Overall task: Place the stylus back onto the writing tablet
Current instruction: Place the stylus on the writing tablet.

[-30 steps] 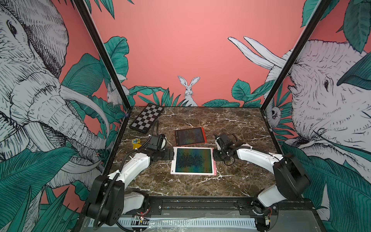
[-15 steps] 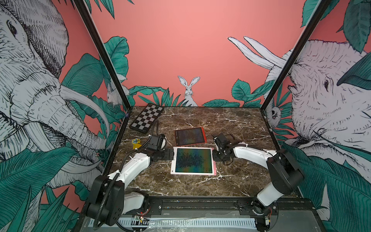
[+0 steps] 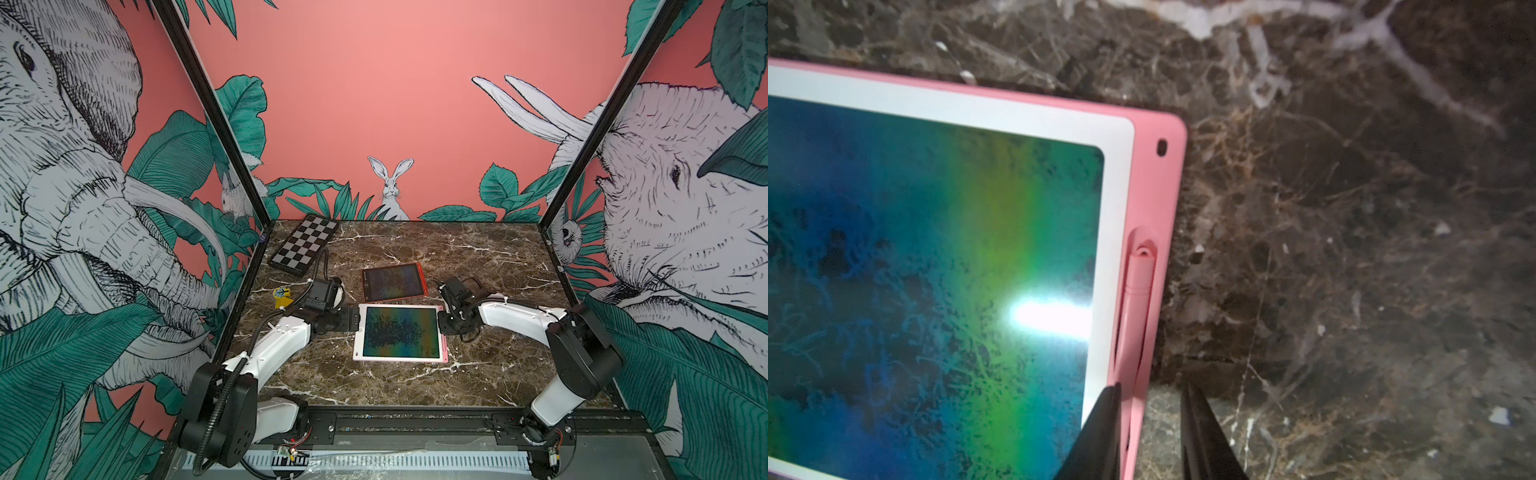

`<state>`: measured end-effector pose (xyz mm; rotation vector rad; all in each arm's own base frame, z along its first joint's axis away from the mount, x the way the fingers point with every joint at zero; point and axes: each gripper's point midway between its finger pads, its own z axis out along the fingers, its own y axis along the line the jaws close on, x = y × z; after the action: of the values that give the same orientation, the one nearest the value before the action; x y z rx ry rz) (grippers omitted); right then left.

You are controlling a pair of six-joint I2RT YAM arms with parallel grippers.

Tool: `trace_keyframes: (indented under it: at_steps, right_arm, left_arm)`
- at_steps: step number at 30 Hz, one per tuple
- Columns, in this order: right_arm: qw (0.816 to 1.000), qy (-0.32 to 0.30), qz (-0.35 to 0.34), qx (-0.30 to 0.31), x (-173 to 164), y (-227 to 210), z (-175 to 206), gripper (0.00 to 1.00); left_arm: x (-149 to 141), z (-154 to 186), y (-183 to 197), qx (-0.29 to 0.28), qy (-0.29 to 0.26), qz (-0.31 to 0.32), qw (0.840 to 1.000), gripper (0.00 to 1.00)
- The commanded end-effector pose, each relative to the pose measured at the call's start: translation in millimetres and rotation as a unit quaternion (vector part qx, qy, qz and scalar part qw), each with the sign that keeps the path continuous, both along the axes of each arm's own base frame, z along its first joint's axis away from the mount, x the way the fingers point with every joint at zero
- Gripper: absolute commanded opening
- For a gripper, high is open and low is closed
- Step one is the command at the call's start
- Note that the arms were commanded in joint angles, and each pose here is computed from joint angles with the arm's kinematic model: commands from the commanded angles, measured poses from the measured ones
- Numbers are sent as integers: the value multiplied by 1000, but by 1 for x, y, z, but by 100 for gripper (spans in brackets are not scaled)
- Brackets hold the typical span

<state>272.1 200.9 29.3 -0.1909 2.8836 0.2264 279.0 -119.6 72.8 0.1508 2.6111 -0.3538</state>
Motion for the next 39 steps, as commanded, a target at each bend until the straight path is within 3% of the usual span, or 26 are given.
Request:
trace_keyframes:
  at_steps: [1, 39]
  right_arm:
    - [1000, -3, 3, -12, 1, 0, 3, 28]
    - [994, 49, 5, -96, -14, -24, -47, 13]
  left_arm:
    - [-4, 2, 3, 8, 0, 0, 1000, 99]
    - [-2, 6, 5, 14, -3, 0, 1000, 99]
